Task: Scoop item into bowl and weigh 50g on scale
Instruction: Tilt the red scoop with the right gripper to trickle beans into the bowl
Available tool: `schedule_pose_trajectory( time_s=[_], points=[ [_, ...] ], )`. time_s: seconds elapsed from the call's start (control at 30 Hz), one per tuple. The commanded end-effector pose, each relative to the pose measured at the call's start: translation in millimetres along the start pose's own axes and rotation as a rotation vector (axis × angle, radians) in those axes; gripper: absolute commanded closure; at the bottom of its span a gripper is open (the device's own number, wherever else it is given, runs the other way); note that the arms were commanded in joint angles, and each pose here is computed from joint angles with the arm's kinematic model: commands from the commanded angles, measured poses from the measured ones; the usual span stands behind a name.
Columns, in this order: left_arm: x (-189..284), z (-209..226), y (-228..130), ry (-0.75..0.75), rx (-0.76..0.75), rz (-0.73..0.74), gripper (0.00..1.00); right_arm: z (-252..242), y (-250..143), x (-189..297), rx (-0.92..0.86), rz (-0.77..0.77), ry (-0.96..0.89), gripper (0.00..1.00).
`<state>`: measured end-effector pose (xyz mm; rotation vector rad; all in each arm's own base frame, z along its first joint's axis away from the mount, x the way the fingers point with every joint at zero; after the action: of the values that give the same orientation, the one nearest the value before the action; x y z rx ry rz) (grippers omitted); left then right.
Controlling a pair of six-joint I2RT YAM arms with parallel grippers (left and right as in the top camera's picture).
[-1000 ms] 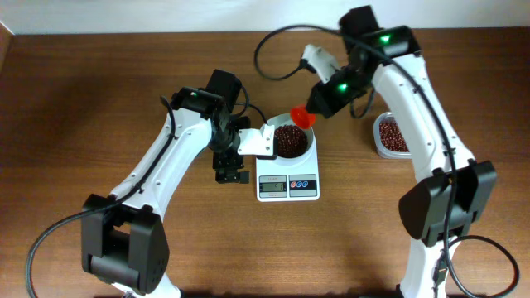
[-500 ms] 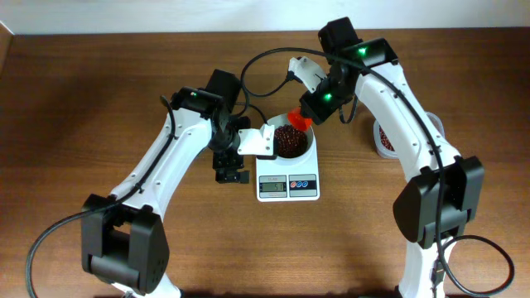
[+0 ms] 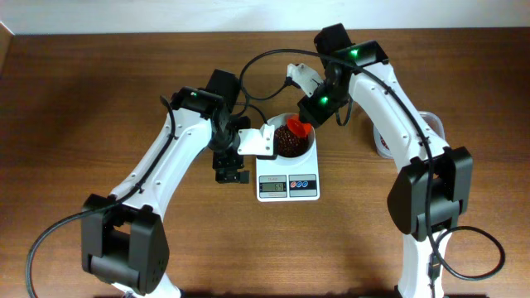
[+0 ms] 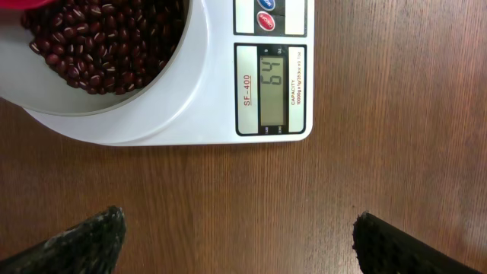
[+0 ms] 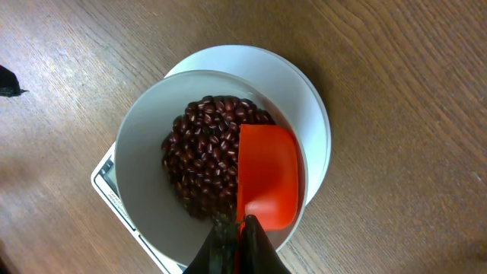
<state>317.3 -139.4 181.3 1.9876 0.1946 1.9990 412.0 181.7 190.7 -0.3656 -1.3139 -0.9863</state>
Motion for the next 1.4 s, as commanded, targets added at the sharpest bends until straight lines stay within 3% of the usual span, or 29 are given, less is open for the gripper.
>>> schedule_pose_trajectory(
  time_s=[0.0, 0.53, 1.37],
  points=[
    [-3.8, -1.5, -0.9, -0.020, -0.003, -0.015, 0.01, 7.1, 0.7, -5.4, 0.005, -0.005, 0.059, 0.96],
    [-3.8, -1.5, -0.9, -0.020, -0.003, -0.015, 0.01, 8.0, -3.5, -21.2, -0.017, 0.047, 0.076, 0.96],
    [-3.8, -1.5, -0.9, -0.020, -0.003, -0.015, 0.01, 15.9, -15.9, -6.4, -0.148, 0.047, 0.336, 0.96]
  ],
)
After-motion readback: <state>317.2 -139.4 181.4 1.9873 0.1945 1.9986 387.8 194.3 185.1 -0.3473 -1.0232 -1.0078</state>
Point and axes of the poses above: each gripper's point midway between its finger pads, its own x axis back along the fingers, its own z axis along the line the jaws close on, y = z × x, the point moved 7 cm from there along x, back along the fingers, and after that the axes turned 7 degrees about -x, right-handed, at the moved point
